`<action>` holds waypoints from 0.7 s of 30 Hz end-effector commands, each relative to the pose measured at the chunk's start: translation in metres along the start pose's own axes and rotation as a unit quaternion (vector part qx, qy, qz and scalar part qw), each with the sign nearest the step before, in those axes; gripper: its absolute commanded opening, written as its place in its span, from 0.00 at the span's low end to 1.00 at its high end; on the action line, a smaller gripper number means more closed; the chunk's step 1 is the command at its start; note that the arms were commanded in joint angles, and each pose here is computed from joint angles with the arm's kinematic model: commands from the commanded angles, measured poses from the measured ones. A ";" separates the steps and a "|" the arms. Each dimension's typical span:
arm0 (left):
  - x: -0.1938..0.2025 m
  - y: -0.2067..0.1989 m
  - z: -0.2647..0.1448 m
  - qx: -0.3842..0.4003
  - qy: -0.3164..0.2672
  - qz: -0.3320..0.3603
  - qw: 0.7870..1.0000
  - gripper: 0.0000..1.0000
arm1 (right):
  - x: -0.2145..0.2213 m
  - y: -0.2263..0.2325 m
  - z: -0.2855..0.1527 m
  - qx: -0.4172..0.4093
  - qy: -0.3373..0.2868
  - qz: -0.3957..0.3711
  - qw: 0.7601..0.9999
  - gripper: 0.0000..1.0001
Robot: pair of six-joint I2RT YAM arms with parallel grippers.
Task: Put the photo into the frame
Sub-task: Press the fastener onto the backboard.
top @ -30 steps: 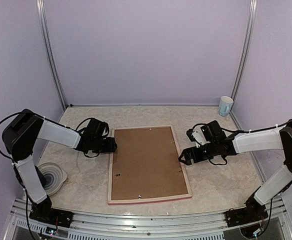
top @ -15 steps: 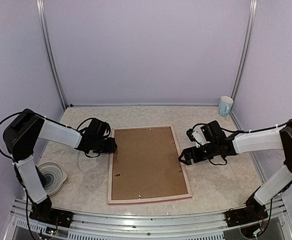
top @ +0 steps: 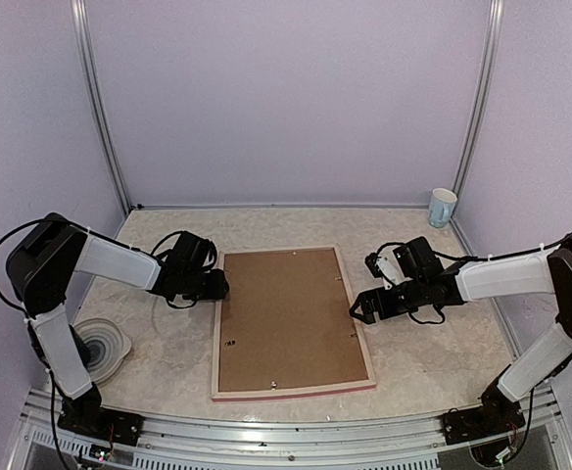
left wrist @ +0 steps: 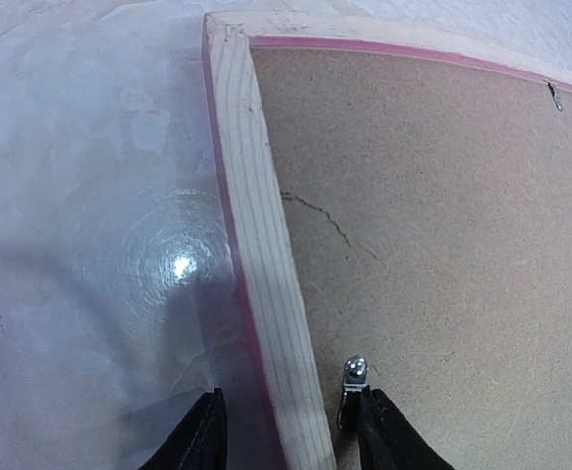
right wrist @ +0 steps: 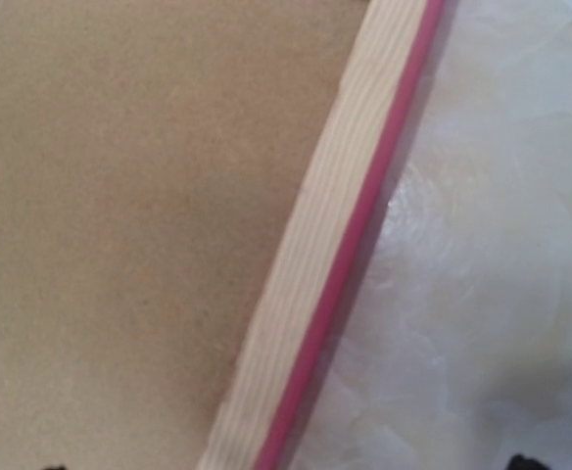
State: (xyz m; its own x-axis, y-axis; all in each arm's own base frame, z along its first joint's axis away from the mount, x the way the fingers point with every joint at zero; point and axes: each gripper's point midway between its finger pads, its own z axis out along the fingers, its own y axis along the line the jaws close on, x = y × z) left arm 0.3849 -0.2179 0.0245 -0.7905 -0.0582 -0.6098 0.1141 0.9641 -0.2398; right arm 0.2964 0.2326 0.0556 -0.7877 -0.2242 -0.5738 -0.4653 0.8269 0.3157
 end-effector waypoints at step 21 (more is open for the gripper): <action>0.012 0.011 0.005 -0.017 0.021 -0.005 1.000 0.33 | -0.002 0.000 0.002 -0.004 0.000 0.006 1.000 0.97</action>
State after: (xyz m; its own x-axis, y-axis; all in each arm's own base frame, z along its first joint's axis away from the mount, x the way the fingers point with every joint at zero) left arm 0.3847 -0.2198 0.0250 -0.7921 -0.0659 -0.6069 0.1136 0.9609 -0.2526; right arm 0.2961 0.2330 0.0557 -0.7882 -0.2242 -0.5732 -0.4662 0.8255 0.3182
